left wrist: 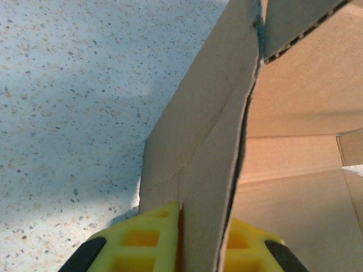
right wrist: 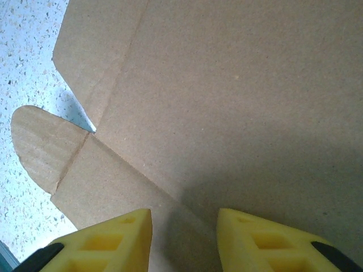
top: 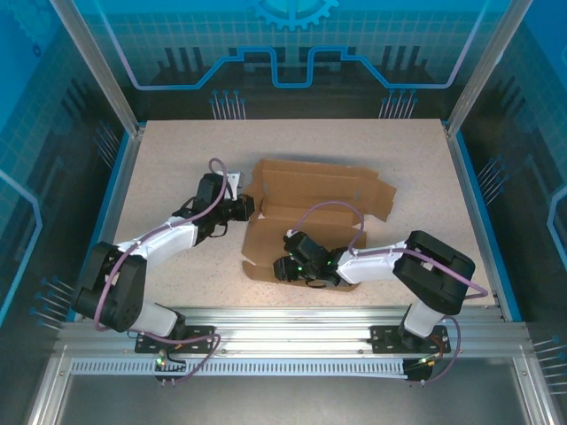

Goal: Fold the paper box

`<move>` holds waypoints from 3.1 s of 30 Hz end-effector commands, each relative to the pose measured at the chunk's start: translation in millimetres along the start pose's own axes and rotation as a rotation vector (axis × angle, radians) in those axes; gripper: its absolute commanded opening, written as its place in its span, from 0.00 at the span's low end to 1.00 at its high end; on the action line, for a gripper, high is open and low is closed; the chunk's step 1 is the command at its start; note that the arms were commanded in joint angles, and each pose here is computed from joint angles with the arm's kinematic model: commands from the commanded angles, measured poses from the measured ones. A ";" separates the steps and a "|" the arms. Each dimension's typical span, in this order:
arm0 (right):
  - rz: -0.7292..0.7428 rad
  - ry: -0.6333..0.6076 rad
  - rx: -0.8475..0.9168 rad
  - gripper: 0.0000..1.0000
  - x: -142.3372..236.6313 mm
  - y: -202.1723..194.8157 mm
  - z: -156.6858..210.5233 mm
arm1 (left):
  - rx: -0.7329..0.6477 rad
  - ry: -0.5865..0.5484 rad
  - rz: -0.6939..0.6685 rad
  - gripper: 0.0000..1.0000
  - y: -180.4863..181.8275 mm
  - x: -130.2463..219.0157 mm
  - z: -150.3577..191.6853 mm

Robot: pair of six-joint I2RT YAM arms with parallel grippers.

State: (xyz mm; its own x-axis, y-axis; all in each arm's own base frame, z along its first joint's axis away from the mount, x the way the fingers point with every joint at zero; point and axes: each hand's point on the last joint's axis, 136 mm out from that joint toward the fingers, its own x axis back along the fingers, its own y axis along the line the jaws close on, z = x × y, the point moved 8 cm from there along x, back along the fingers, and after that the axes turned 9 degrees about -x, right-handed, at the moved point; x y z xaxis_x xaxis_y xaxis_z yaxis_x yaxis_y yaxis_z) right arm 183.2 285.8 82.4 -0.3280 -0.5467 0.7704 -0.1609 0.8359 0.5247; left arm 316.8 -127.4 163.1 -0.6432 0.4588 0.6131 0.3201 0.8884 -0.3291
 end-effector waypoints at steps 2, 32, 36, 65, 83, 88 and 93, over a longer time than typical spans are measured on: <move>0.093 0.088 -0.004 0.38 -10.8 -17.1 21.6 | 0.062 0.134 -0.019 0.12 1.9 -4.2 35.8; 0.076 0.108 0.006 0.40 -16.8 -14.7 26.0 | 0.143 0.172 0.014 0.12 -4.7 -10.4 36.3; 0.079 0.108 0.007 0.40 -16.2 -15.9 26.6 | 0.122 0.180 0.013 0.12 -3.2 -13.1 45.6; -0.059 -0.015 0.163 0.48 38.8 26.7 -22.4 | 0.011 0.211 -0.060 0.12 -3.9 -14.0 65.9; -0.132 -0.181 0.327 0.64 166.3 71.4 -134.6 | -0.019 0.207 -0.064 0.12 -11.3 -12.5 61.2; -0.037 -0.196 0.330 0.77 170.4 77.6 -175.5 | -0.027 0.207 -0.067 0.12 -12.7 -11.3 57.7; 0.011 -0.185 0.341 0.99 153.6 89.9 -204.8 | -0.032 0.205 -0.070 0.12 -13.7 -9.5 55.5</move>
State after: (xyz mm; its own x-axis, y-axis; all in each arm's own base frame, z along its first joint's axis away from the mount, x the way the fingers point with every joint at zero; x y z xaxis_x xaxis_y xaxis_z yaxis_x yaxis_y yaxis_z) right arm 300.3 267.3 336.2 -0.5236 -0.6105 0.5943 -0.4711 0.7887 0.3951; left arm 299.4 -149.0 146.2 -0.6250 0.4332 0.6494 0.3247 0.9008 -0.2884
